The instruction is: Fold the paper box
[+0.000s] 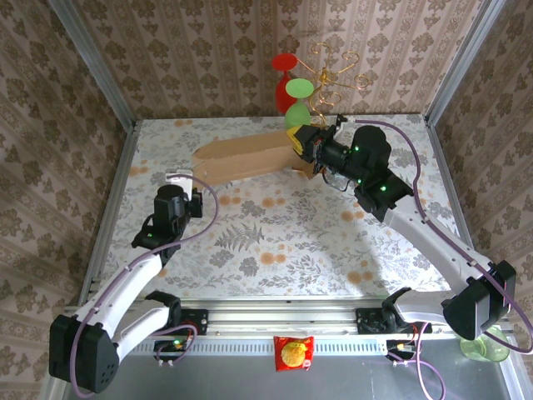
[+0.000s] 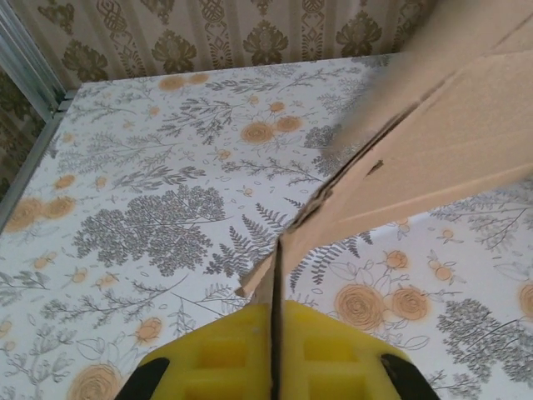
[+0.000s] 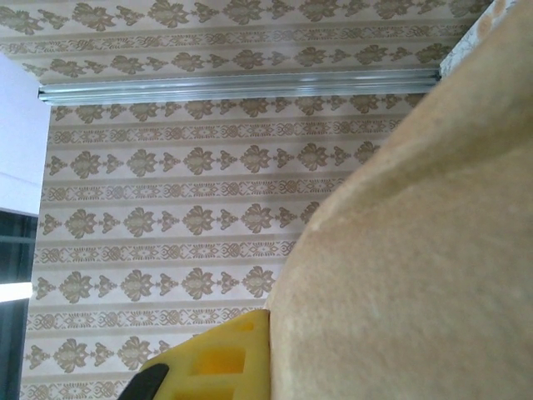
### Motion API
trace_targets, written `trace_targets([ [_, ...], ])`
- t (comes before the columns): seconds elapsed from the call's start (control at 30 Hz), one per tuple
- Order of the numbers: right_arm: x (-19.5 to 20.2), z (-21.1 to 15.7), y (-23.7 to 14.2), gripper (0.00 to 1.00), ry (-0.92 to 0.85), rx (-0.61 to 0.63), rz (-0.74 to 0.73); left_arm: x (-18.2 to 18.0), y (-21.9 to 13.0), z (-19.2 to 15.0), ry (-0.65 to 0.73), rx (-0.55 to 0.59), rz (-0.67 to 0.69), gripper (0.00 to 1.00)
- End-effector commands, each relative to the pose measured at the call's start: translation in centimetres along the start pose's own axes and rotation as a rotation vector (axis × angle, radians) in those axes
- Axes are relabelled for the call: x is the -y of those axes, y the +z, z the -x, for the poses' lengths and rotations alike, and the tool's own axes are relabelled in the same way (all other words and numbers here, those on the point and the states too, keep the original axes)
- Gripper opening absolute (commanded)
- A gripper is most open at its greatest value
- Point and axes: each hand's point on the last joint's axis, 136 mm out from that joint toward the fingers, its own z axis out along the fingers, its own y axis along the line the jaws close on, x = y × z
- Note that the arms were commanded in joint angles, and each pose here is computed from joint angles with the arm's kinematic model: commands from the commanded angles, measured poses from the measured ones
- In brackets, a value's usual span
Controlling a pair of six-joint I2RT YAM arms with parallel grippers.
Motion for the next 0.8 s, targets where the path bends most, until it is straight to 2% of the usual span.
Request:
trace_targets([
  [0.0,-1.4,0.8,0.3,0.33,-0.083,0.012,-0.014,0.8,-1.6,2.6,-0.121,0.041,-0.070,0.00],
  [0.03,-1.3,1.1,0.3,0.49,-0.118,0.015,-0.036,1.0,-2.0,2.9,-0.169,0.017,-0.095,0.00],
  [0.1,-1.3,1.4,-0.2,0.68,-0.183,0.030,-0.074,1.1,-2.8,3.2,-0.268,-0.036,-0.148,0.00],
  [0.17,-1.6,1.9,-1.1,0.78,-0.239,0.061,-0.095,0.9,-3.4,3.4,-0.365,-0.091,-0.202,0.00],
  [0.23,-1.9,2.4,-1.8,0.83,-0.271,0.081,-0.111,0.6,-3.9,3.5,-0.440,-0.128,-0.230,0.00],
  [0.4,-2.0,3.5,-2.2,0.88,-0.316,0.089,-0.150,1.4,-5.0,3.5,-0.529,-0.209,-0.305,0.00],
  [0.57,-1.4,3.5,-0.5,0.87,-0.352,0.045,-0.184,2.3,-5.9,3.1,-0.662,-0.243,-0.394,0.00],
  [0.77,0.4,4.4,2.1,0.86,-0.368,0.024,-0.228,4.6,-7.1,1.9,-0.767,-0.335,-0.530,0.00],
])
